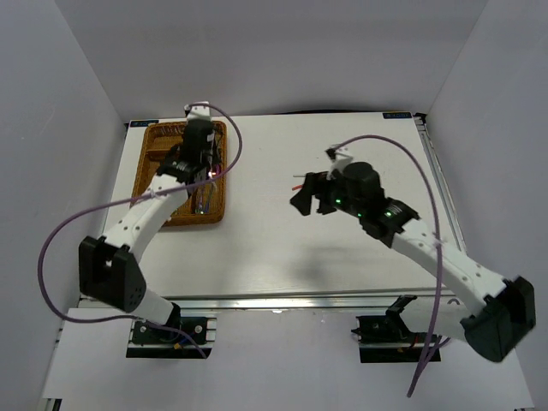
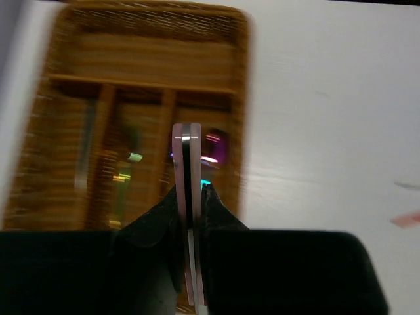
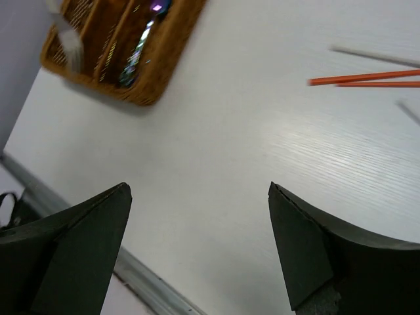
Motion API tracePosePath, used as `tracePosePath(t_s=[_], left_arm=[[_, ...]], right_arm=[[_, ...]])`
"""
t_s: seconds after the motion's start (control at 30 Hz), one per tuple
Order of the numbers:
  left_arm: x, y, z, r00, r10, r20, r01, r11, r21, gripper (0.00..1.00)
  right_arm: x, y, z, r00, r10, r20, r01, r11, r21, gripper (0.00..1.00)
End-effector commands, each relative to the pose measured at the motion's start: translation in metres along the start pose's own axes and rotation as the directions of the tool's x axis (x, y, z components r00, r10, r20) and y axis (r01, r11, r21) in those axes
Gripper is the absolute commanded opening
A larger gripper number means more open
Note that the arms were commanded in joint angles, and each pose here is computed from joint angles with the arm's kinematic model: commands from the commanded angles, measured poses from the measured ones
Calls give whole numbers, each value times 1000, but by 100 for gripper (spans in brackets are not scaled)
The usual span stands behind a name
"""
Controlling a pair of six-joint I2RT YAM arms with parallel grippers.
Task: Sort the eating utensils into containers
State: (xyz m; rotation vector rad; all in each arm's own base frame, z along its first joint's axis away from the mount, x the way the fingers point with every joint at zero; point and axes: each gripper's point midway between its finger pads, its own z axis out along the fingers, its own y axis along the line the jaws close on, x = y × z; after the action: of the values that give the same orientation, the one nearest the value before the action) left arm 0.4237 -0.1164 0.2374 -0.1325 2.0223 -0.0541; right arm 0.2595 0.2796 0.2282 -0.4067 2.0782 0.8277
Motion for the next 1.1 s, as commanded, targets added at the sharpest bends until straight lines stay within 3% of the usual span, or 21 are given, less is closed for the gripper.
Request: tracePosePath(t_s=[0.0,0.07,0.1,0.17,0.27,0.33,0.4,0.67,0.9,1.07], left_arm=[[-30,120,5,928,335,-163,-371,799,-474,0],[-58,139,26,932,308,-191,-362,757,-545,0],[-52,160,47,930,277,-243,-367,741,-562,0],[-78,171,55,939,263,-222,-344,723,-599,0],[-69,185,86,921,278,-273,-389,696,-603,0],[-65,200,87,904,289,-315,-427,622,-656,0],[-55,212,92,897,279,-344,-442,593,-673,0],[-11,234,114,869,260,-421,-489,574,-656,0],[27,245,143,857,209,-472,-484,642,-595,0],[35,245,152,855,201,-479,-482,650,-588,23]], right_arm=[[-14,-34,-32,994,-13,109,2,995,96,89],[-10,-47,-43,994,-31,110,13,988,154,89],[-9,-49,-49,993,-50,110,32,986,161,89],[2,-52,-55,995,-67,73,54,985,167,89],[17,-53,-59,997,-68,48,60,986,154,89],[33,-48,-56,999,-31,37,27,994,101,89],[35,-34,-55,998,-10,65,9,1000,16,89],[41,-23,-56,997,14,76,-10,998,-60,89],[47,-14,-57,996,42,73,-33,993,-115,89],[45,-17,-56,997,25,67,-19,995,-96,89]])
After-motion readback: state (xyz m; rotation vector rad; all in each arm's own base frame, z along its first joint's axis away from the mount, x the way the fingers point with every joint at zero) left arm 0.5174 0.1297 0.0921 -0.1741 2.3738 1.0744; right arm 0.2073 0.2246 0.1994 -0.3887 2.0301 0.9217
